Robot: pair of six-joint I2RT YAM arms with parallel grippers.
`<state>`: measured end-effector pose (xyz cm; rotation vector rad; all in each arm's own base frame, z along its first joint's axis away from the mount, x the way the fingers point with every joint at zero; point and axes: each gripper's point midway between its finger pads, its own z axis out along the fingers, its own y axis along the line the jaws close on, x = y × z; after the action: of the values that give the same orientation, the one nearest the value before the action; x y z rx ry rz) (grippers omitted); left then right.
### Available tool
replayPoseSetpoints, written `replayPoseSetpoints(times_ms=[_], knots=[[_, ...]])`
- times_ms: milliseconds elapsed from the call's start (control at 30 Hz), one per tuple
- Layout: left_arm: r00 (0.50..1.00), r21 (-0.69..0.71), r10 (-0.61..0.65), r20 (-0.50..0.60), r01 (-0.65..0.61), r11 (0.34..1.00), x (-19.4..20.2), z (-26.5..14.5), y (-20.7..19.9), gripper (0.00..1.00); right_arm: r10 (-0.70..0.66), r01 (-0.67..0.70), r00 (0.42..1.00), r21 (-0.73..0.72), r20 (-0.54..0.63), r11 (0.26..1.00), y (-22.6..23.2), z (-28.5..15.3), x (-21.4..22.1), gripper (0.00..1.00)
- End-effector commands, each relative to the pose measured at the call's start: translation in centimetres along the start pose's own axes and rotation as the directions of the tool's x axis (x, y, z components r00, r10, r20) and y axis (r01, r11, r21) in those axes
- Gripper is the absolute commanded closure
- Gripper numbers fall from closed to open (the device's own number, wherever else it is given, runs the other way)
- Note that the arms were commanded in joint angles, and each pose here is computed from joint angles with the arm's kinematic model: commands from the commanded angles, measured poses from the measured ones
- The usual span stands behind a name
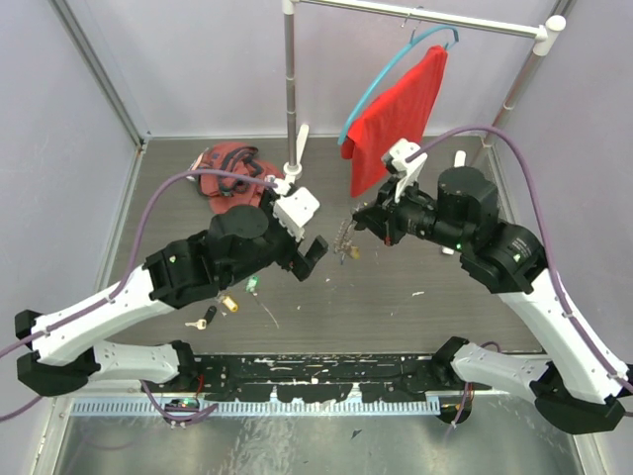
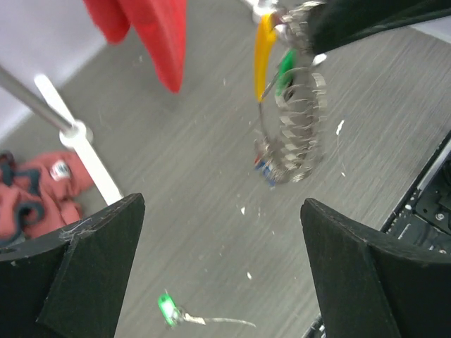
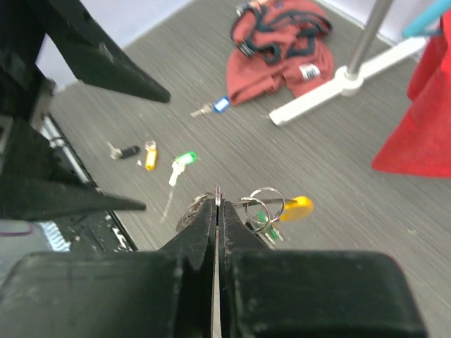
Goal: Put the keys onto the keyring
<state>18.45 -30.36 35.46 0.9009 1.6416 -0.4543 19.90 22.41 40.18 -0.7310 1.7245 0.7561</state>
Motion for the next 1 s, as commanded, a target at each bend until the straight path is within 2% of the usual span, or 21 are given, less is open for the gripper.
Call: replayPoseSetpoints(times_ms=[0,33,133,233,367,433,500,567,633,700,767,800,867,967], knots=[[0.949,0.026,-0.272,-0.162,0.280,0.960,2.8,0.2,1.0,0.02,-0.032,0.040,0.997,0.127,-0.072,0.991,-2.6,0.3,1.6,0.99],[0.925,0.021,-0.329,-0.192,0.339,0.941,3.5,0.5,1.4,0.02,-0.022,0.039,0.993,0.153,-0.115,0.987,-3.2,0.6,2.4,0.99],[0.873,-0.022,-0.398,-0.282,0.408,0.913,6.0,1.3,2.8,0.02,-0.013,0.045,0.985,0.182,-0.171,0.982,-3.9,1.0,3.7,0.99],[0.799,-0.058,-0.462,-0.385,0.479,0.876,8.4,2.1,3.4,0.02,0.017,0.013,0.987,0.181,-0.161,0.983,-3.8,1.4,4.1,0.99],[0.666,-0.159,-0.525,-0.530,0.530,0.833,11.6,2.8,4.4,0.02,0.023,0.000,0.986,0.136,-0.167,0.991,-3.1,2.1,4.4,0.99],[0.635,-0.203,-0.531,-0.561,0.517,0.832,12.2,2.8,4.9,0.02,0.015,0.012,0.986,0.161,-0.163,0.987,-3.6,2.2,4.4,0.99],[0.651,-0.245,-0.546,-0.527,0.499,0.831,11.8,2.9,6.0,0.02,0.006,0.019,0.992,0.190,-0.127,0.982,-4.2,2.1,4.0,0.99],[0.708,-0.254,-0.547,-0.448,0.486,0.836,10.6,2.9,7.0,0.02,-0.018,0.033,0.996,0.167,-0.087,0.985,-3.9,2.3,4.0,0.99],[0.768,-0.192,-0.495,-0.406,0.458,0.868,10.2,2.6,7.0,0.02,-0.037,0.042,0.998,0.137,-0.042,0.990,-3.5,2.6,3.4,0.99],[0.810,-0.177,-0.463,-0.361,0.428,0.886,9.5,2.0,7.6,0.02,-0.040,0.046,0.997,0.107,-0.061,0.993,-3.0,2.7,3.4,0.99],[0.862,-0.156,-0.429,-0.271,0.401,0.903,7.0,1.0,8.4,0.02,-0.069,0.075,0.994,0.077,-0.081,0.994,-2.6,2.7,3.1,0.99],[0.880,-0.120,-0.408,-0.244,0.390,0.913,6.1,0.7,8.2,0.02,-0.099,0.100,0.993,0.013,-0.061,0.995,-1.6,2.6,2.7,0.99],[0.909,-0.082,-0.393,-0.142,0.385,0.919,3.6,0.2,8.4,0.02,-0.163,0.162,0.987,-0.058,0.001,0.985,-0.4,2.4,1.9,0.99],[0.923,-0.037,-0.384,0.038,0.385,0.922,-0.1,-0.8,8.9,0.02,-0.224,0.232,0.972,-0.120,0.077,0.965,0.8,2.1,0.9,0.99]])
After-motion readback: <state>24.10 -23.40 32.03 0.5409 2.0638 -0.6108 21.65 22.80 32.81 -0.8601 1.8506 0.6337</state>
